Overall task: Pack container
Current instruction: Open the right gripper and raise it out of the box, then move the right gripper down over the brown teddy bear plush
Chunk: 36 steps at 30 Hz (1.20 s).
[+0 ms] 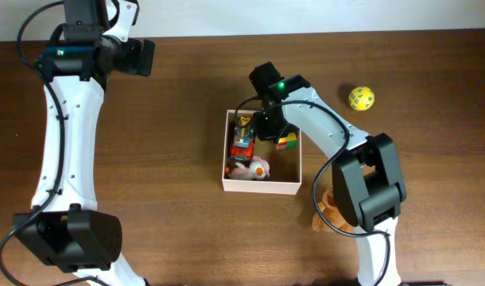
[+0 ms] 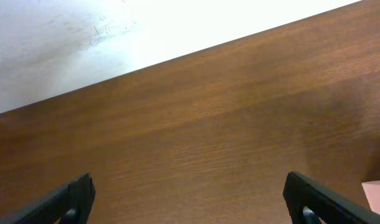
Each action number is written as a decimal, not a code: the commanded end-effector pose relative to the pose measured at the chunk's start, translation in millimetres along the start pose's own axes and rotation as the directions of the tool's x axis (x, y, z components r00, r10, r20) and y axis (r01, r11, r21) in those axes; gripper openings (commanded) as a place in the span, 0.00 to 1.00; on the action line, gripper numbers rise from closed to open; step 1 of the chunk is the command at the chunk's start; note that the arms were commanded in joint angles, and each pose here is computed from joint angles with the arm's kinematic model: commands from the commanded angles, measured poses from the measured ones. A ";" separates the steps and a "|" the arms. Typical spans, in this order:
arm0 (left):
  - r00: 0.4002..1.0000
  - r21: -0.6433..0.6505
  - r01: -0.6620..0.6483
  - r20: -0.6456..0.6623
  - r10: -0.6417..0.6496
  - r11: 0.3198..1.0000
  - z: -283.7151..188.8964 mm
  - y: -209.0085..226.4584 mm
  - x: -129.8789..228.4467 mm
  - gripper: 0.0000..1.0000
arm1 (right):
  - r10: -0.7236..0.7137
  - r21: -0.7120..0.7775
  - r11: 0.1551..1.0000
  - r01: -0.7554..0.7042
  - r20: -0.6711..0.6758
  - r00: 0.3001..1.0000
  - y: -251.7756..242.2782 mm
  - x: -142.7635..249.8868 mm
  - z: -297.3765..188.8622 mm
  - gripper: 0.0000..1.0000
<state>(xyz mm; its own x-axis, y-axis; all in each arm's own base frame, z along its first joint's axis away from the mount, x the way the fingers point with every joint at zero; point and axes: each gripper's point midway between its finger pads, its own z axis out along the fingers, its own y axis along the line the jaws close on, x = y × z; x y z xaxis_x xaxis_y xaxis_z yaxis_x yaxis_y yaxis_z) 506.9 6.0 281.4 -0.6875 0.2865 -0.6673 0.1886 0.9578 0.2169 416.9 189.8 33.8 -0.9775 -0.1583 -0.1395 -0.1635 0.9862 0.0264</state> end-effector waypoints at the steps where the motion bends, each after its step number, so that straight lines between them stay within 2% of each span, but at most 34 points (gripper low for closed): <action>1: 1.000 -0.009 0.009 0.025 -0.009 1.000 -6.9 1.8 -7.7 0.99 | 0.006 0.033 0.999 -0.006 0.003 1.000 -8.9 -2.5 2.5 0.08; 6: 1.000 -0.009 0.009 0.025 -0.009 1.000 -6.9 1.8 -7.7 0.99 | 0.006 0.030 1.000 -0.006 0.013 1.000 -8.0 -5.6 0.6 0.09; 10: 1.000 -0.009 0.009 0.025 -0.009 1.000 -6.9 1.8 -7.7 0.99 | -0.026 0.013 1.000 0.025 0.050 0.998 -2.5 -18.0 -10.8 0.27; 16: 1.000 -0.009 0.009 0.025 -0.009 1.000 -6.9 1.8 -7.7 0.99 | -0.039 -0.011 0.999 0.041 0.139 0.990 5.7 -48.4 -56.9 0.42; 22: 1.000 -0.009 0.009 0.024 -0.009 1.000 -6.9 1.9 -7.7 0.99 | -0.037 -0.022 0.999 0.043 0.220 0.975 8.9 -69.0 -112.0 0.44; 26: 1.000 -0.009 0.009 0.024 -0.009 1.000 -6.9 1.9 -7.7 0.99 | -0.013 0.037 0.999 0.005 0.217 0.976 -14.2 -65.8 -140.4 0.44; 31: 1.000 -0.009 0.009 0.024 -0.009 1.000 -6.9 1.9 -7.7 0.99 | 0.070 0.099 0.992 -0.083 0.127 0.989 -65.0 -42.5 -161.0 0.45; 36: 1.000 -0.009 0.009 0.025 -0.009 1.000 -6.9 1.8 -7.7 0.99 | 0.179 0.133 0.974 -0.185 0.056 0.982 -122.3 -23.0 -169.3 0.56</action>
<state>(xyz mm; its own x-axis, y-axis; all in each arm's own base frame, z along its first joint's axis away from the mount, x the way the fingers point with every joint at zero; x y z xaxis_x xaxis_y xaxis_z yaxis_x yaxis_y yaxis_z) 506.9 6.0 281.4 -0.6875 0.2865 -0.6673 0.1886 0.9578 0.2169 432.4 99.7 193.3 -0.9840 -0.0312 -0.1756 -0.0223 0.9984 -0.0525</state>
